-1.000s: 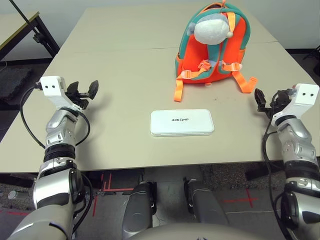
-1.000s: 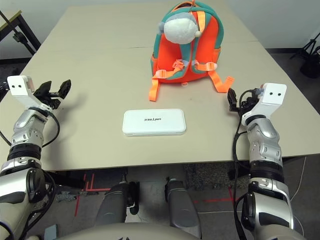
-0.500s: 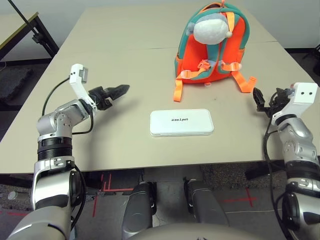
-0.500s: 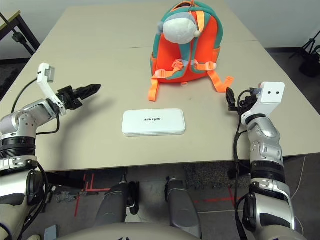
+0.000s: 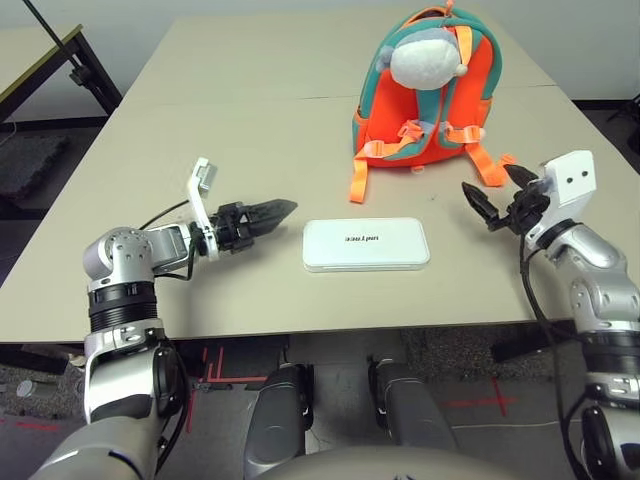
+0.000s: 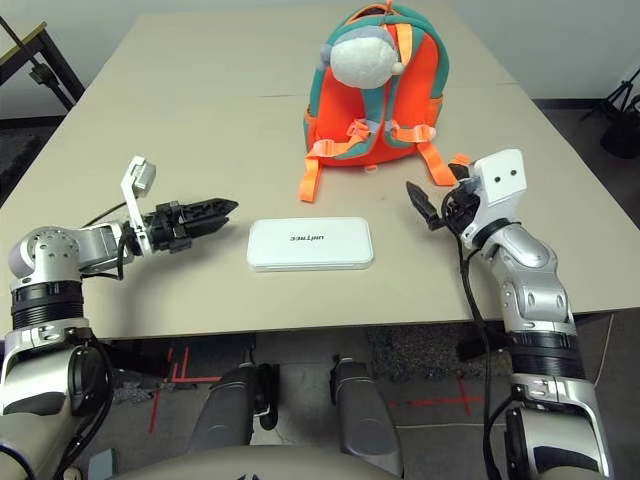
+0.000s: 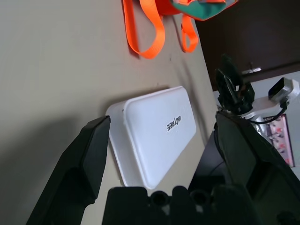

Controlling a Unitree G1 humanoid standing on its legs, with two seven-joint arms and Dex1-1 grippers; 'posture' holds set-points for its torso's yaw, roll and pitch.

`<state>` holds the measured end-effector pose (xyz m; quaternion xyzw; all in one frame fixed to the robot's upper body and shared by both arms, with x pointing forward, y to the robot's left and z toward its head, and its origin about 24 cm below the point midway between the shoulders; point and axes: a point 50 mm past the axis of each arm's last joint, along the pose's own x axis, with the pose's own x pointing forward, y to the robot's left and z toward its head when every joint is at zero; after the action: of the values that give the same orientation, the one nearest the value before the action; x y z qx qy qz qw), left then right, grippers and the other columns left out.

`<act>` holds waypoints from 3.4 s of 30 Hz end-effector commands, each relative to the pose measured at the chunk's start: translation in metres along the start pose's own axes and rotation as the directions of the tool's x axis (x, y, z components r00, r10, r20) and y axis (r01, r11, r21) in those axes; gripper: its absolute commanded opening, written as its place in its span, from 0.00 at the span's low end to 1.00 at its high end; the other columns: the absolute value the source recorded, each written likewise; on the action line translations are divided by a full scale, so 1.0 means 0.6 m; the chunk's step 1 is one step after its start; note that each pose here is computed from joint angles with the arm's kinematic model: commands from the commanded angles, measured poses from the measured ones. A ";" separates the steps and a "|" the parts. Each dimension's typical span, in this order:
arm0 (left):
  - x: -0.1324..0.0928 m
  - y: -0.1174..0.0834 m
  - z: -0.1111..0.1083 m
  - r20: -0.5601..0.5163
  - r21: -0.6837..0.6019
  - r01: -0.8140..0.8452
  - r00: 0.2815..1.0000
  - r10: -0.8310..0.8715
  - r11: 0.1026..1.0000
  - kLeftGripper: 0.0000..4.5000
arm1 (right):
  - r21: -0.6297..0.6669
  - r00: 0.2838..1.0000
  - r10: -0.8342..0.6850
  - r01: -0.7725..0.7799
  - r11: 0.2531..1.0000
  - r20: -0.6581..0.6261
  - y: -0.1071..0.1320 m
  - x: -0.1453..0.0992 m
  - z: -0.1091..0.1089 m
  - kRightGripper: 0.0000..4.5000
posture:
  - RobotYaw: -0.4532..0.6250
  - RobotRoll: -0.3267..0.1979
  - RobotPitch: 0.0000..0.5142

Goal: Put the pencil case into the backpack and zip it.

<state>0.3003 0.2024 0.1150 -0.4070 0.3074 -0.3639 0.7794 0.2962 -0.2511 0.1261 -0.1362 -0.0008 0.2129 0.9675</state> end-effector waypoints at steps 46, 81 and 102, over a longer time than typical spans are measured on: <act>0.034 0.053 -0.048 -0.087 -0.250 -0.061 0.995 0.040 0.966 1.00 | -0.209 0.868 0.395 -0.464 0.861 -0.302 0.112 0.028 -0.050 0.01 | 0.28 0.62 0.22; 0.025 0.040 -0.060 -0.108 -0.267 -0.056 0.994 0.028 0.962 1.00 | -0.190 0.815 0.526 -0.572 0.798 -0.243 0.187 0.075 -0.016 0.01 | 0.31 0.62 0.30; 0.029 0.024 -0.053 -0.122 -0.243 -0.057 0.992 0.028 0.968 1.00 | -0.178 0.781 0.573 -0.618 0.766 -0.247 0.209 0.083 -0.006 0.01 | 0.31 0.62 0.34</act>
<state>0.2916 0.1869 0.0903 -0.4780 0.3777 -0.3338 0.7194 0.2933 -0.1333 0.0890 -0.2729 0.1065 0.4699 0.8327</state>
